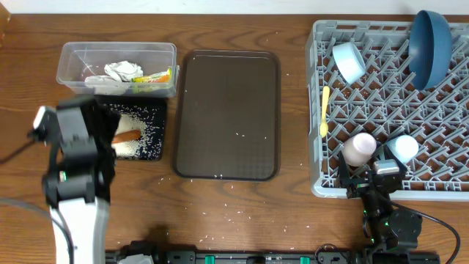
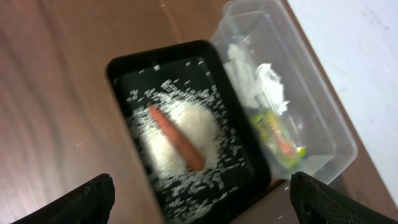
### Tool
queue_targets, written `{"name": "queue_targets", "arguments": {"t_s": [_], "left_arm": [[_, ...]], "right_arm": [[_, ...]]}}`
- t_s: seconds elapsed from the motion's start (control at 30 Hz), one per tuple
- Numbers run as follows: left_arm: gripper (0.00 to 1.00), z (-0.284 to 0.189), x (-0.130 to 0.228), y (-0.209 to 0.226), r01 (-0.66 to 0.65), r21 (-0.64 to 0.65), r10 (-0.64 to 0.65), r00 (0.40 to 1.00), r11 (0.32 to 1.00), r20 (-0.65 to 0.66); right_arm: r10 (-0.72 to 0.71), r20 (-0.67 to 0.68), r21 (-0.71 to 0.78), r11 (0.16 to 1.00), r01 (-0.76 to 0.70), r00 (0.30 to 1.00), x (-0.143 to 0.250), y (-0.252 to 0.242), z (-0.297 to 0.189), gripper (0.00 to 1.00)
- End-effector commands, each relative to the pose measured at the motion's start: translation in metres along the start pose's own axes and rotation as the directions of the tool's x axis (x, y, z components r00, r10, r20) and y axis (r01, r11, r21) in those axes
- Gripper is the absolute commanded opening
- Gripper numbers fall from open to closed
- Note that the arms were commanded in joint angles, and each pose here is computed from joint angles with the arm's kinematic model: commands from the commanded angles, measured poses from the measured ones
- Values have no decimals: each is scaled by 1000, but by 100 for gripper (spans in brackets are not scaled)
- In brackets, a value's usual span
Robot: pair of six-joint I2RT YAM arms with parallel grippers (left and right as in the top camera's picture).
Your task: Sort waste into correct bins and load items into the dishwasher rack
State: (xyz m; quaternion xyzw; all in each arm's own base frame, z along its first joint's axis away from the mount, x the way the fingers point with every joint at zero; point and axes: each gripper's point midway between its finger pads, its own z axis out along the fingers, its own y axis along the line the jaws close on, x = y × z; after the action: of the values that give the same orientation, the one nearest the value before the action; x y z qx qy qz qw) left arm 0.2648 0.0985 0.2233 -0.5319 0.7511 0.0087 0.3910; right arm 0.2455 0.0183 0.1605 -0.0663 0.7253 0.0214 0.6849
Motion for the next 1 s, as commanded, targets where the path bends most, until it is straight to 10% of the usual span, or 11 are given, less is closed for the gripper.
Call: {"name": "queue_targets", "arguments": {"t_s": [0.0,0.8,0.87,0.97], "left_arm": [[91,-9,13,20,-22,15,22,1000,1000,9],[91,-55,37,58,-56,207,38,995,977,91],[91,-53,41,33,-234,334,183,967,913,177],[92,-67,60,-21,-626,505,428,777,594,461]], "right_arm": [[13,-2,-5,1000,-13,1000,1,1,0,99],[13,-2,-5,1000,-13,1000,1,1,0,99],[13,-2,-5,1000,-13,1000,1,1,0,99],[13,-2,-5,1000,-13,1000,1,1,0,99]]}}
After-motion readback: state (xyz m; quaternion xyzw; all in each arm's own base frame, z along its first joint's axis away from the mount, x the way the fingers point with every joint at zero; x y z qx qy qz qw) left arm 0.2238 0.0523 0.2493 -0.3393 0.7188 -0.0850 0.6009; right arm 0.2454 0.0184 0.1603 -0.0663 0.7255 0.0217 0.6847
